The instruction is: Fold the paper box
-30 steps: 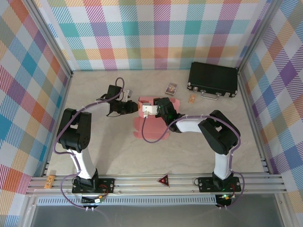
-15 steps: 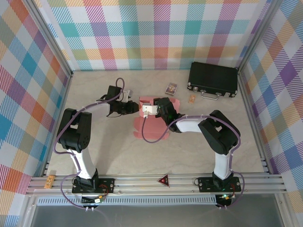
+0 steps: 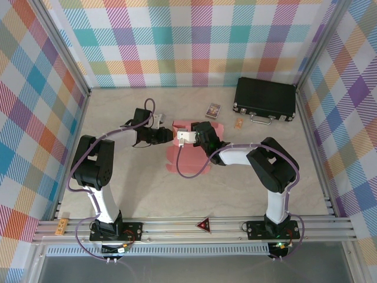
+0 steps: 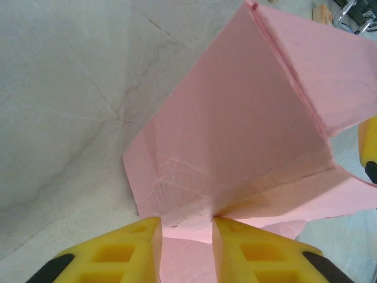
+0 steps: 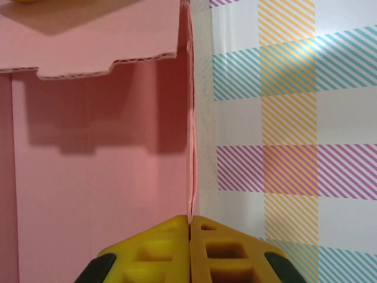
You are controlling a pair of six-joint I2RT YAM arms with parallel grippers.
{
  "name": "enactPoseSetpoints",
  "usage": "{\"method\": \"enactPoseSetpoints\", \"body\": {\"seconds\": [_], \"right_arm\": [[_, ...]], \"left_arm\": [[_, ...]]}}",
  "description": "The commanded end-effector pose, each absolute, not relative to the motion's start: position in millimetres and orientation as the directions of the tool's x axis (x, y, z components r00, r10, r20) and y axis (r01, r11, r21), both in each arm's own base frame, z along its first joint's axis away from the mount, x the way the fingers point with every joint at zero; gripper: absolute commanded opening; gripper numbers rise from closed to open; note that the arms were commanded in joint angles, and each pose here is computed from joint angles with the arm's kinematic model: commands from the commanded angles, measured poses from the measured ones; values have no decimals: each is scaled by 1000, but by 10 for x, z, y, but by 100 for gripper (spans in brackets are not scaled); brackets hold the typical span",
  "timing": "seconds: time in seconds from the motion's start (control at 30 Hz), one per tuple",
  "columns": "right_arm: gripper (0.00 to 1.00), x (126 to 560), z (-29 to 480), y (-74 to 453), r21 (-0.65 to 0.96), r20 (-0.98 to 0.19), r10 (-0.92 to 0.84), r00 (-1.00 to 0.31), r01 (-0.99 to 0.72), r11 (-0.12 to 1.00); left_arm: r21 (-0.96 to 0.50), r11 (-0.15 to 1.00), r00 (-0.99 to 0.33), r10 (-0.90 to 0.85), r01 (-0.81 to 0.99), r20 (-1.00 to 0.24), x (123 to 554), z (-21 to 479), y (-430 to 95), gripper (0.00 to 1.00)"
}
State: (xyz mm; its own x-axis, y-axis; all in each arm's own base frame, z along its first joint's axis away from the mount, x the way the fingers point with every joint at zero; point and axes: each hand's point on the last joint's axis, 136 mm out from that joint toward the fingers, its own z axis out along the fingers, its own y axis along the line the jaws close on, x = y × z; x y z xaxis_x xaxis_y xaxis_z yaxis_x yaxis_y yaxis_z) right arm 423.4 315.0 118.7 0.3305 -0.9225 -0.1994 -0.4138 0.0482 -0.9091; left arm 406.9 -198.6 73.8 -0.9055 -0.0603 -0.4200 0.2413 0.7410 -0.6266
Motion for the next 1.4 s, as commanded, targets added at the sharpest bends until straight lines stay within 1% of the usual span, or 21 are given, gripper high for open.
{"method": "enactPoseSetpoints", "body": {"seconds": [0.0,0.17,0.43,0.53,0.7,0.83,1.13,1.23,1.37], "right_arm": [[8,4223,1073,3117,-889,-203,-928,311,-456,42],[8,4203,1052,3124,-886,-205,-928,312,-463,40],[8,4178,1052,3141,-881,-213,-925,313,-471,44],[8,4163,1040,3138,-879,-215,-926,312,-476,44],[8,4146,1036,3137,-876,-219,-925,311,-479,46],[9,4138,1046,3145,-875,-223,-923,313,-482,48],[9,4120,1033,3153,-869,-228,-922,313,-492,47],[9,4123,1027,3149,-868,-227,-923,310,-494,48],[9,4119,1025,3154,-867,-228,-923,309,-496,49]], "left_arm": [[-608,751,-889,-59,260,-453,4180,740,-1964,30],[-616,740,-888,-57,269,-457,4204,734,-1998,33],[-594,753,-878,-46,282,-476,4209,706,-2035,33],[-572,764,-865,-38,297,-500,4188,713,-2033,34],[-544,776,-833,-45,318,-551,4177,799,-2006,39],[-526,787,-818,-47,323,-573,4196,833,-1976,39],[-546,754,-804,-39,366,-594,4164,883,-2052,43],[-555,739,-804,-31,382,-594,4153,892,-2098,47],[-552,741,-807,-21,383,-590,4167,862,-2121,48]]}}
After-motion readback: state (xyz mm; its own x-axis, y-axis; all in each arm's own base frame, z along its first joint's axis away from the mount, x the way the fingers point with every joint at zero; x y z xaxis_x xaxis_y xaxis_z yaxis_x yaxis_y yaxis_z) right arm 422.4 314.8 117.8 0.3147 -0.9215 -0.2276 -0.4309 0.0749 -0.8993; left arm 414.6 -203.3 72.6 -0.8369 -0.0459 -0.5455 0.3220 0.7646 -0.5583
